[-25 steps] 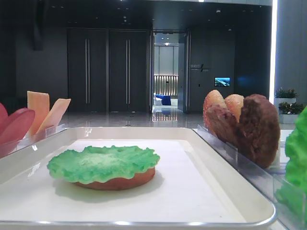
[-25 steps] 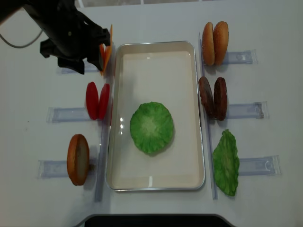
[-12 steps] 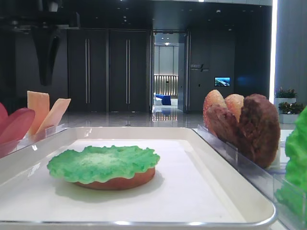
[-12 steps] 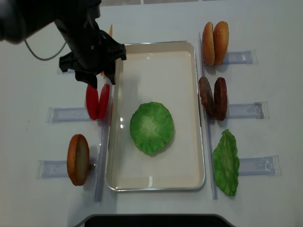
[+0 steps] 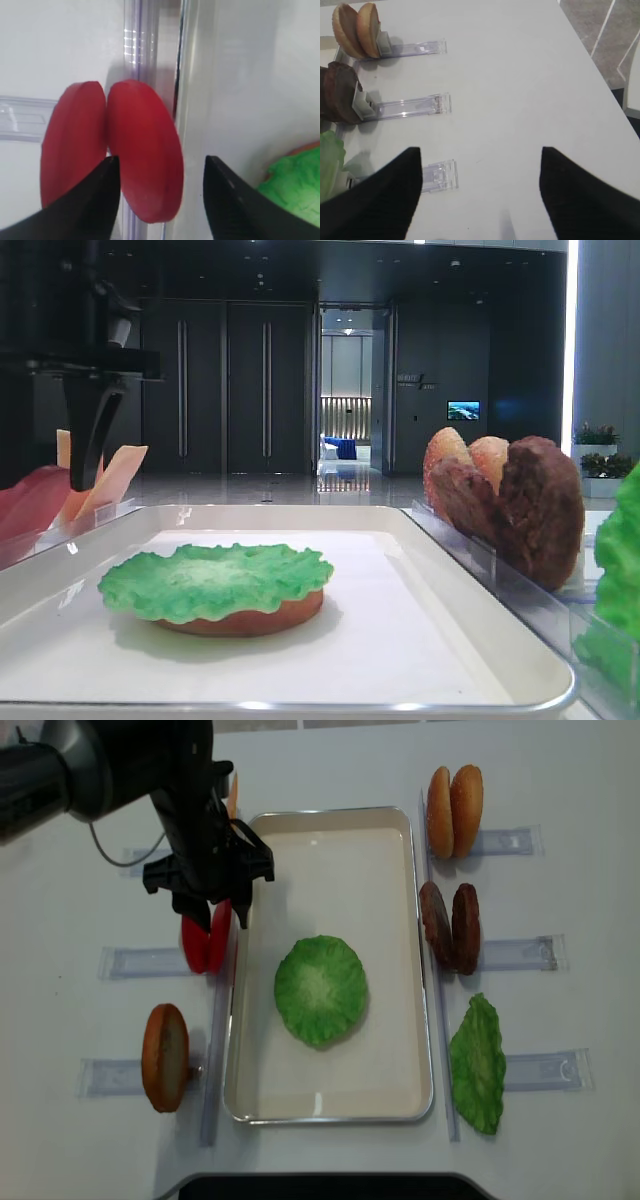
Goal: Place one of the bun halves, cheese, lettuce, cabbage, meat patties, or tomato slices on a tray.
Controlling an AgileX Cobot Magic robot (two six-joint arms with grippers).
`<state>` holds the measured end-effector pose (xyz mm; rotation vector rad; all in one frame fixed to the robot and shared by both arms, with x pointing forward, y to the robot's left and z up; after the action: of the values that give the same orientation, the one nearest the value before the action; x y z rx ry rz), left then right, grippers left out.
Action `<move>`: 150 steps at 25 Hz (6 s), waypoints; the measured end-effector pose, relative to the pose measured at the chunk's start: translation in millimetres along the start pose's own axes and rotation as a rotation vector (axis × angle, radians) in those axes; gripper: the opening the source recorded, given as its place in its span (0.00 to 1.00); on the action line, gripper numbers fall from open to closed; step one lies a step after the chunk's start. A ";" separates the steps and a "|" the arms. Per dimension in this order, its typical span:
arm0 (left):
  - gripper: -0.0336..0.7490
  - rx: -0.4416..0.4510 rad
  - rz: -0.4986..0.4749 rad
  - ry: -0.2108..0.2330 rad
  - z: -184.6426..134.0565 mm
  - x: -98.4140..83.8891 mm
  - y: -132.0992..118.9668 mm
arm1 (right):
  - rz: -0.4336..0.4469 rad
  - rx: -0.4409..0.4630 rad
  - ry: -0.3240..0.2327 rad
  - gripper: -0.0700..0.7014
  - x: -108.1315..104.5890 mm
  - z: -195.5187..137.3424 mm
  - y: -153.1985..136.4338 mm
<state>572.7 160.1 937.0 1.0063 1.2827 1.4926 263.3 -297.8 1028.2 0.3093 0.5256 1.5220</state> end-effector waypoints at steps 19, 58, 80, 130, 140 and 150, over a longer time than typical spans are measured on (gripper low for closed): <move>0.12 0.007 0.013 -0.030 -3.7 5.8 11.8 | 0.000 0.000 0.000 0.71 0.0 0.0 0.0; 0.12 0.135 -0.586 -0.214 -60.9 -72.5 12.2 | 0.001 0.000 0.000 0.71 0.1 0.0 0.0; 0.42 0.252 -0.531 -0.281 -75.3 -68.0 -1.1 | 0.001 0.000 0.000 0.71 0.1 0.0 0.0; 0.64 -0.056 0.110 -0.002 -45.7 189.4 84.2 | 0.001 0.000 0.000 0.71 0.1 0.0 0.0; 0.64 -0.238 0.015 0.032 -175.8 217.0 66.3 | 0.001 0.000 0.000 0.71 0.1 0.0 0.0; 0.64 -0.711 -0.153 -0.067 -221.6 220.1 100.7 | 0.001 0.000 0.000 0.71 0.1 0.0 0.0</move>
<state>290.2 308.5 1013.3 0.4702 0.6669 1.6006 263.3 -297.7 1028.2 0.3097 0.5251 1.5227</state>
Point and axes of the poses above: a point on each arm's last joint axis where the gripper is mounted, y pointing back along that axis away from the gripper, x along the wrist's bending axis when the last joint is at zero, z = x × y, the point moved 4 cm from there along -y, pointing out along that axis toward the gripper, and after that the axes turned 10 degrees about y, right-handed, at the moved point
